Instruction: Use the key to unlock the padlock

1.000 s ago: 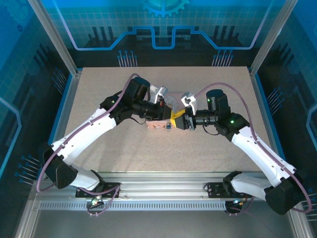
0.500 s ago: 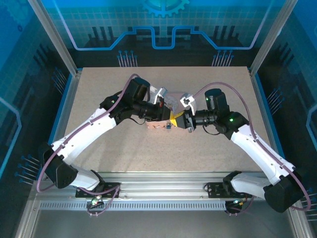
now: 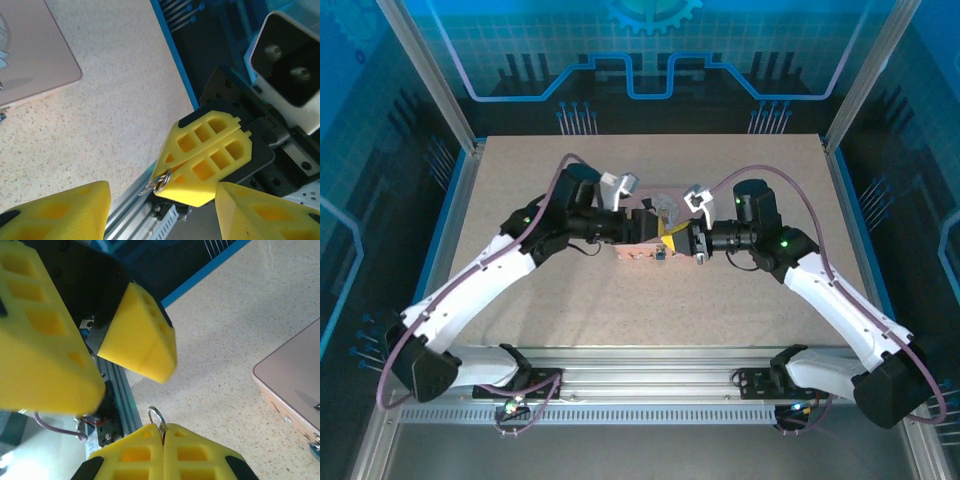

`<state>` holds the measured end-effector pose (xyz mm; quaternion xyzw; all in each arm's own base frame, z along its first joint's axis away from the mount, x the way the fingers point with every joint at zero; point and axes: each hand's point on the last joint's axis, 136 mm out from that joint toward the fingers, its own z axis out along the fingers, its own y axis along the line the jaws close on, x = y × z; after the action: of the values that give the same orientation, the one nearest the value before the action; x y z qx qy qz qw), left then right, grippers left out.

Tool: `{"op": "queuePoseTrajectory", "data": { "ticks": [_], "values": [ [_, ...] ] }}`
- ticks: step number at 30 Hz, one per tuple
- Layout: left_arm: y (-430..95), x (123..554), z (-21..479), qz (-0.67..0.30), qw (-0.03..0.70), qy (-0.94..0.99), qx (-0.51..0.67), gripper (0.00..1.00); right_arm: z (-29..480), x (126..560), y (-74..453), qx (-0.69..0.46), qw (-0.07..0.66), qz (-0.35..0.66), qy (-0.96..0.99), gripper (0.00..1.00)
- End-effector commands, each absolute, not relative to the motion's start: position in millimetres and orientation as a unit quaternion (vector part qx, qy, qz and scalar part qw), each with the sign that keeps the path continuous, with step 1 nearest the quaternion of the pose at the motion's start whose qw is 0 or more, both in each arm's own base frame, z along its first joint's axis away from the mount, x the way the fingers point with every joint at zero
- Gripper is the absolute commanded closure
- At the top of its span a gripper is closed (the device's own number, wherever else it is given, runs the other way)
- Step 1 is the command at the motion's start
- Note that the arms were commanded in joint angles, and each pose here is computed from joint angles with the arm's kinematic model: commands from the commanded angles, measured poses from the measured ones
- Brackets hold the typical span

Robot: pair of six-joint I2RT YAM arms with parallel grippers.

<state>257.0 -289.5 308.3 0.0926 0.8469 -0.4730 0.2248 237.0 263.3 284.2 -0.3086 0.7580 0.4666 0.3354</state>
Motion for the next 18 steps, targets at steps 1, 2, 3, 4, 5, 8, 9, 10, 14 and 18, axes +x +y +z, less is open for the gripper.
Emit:
{"op": "queuePoseTrajectory", "data": {
  "ticks": [1, 2, 3, 4, 5, 8, 9, 10, 14, 18],
  "values": [
    [-280.5, 261.4, 321.7, -0.493, 0.271, 0.823, 0.078, 0.45, 301.2, 242.5, 261.0, -0.28, 0.364, 0.48, 0.748, 1.0],
    [-280.2, 259.5, 320.7, -0.499, 0.274, 0.818, 0.08, 0.48, 304.6, 243.5, 260.0, -0.273, 0.37, 0.482, 0.745, 1.0],
    [-280.5, 258.1, 319.4, -0.505, 0.276, 0.814, 0.081, 0.49, 306.6, 244.5, 259.4, -0.267, 0.375, 0.484, 0.744, 1.0],
    [-281.3, 256.3, 318.4, -0.514, 0.276, 0.808, 0.081, 0.5, 309.7, 246.4, 258.0, -0.259, 0.382, 0.483, 0.744, 1.0],
    [-282.0, 255.4, 316.3, -0.521, 0.277, 0.803, 0.08, 0.5, 313.3, 247.1, 257.2, -0.252, 0.387, 0.487, 0.742, 1.0],
    [-285.5, 253.2, 310.5, -0.546, 0.275, 0.788, 0.077, 0.53, 324.6, 249.5, 253.7, -0.229, 0.403, 0.498, 0.733, 1.0],
    [-286.3, 252.8, 308.6, -0.555, 0.276, 0.782, 0.075, 0.53, 327.5, 250.3, 252.6, -0.221, 0.407, 0.502, 0.731, 1.0],
    [-287.5, 252.5, 307.4, -0.562, 0.276, 0.776, 0.074, 0.53, 330.2, 250.5, 251.7, -0.214, 0.411, 0.505, 0.728, 1.0],
    [-290.5, 251.1, 312.2, -0.584, 0.287, 0.754, 0.083, 0.54, 337.0, 250.7, 249.0, -0.191, 0.419, 0.519, 0.721, 1.0],
    [-291.7, 249.0, 321.7, -0.601, 0.3, 0.735, 0.093, 0.47, 334.7, 250.0, 247.7, -0.176, 0.418, 0.528, 0.718, 1.0]
  ]
}}
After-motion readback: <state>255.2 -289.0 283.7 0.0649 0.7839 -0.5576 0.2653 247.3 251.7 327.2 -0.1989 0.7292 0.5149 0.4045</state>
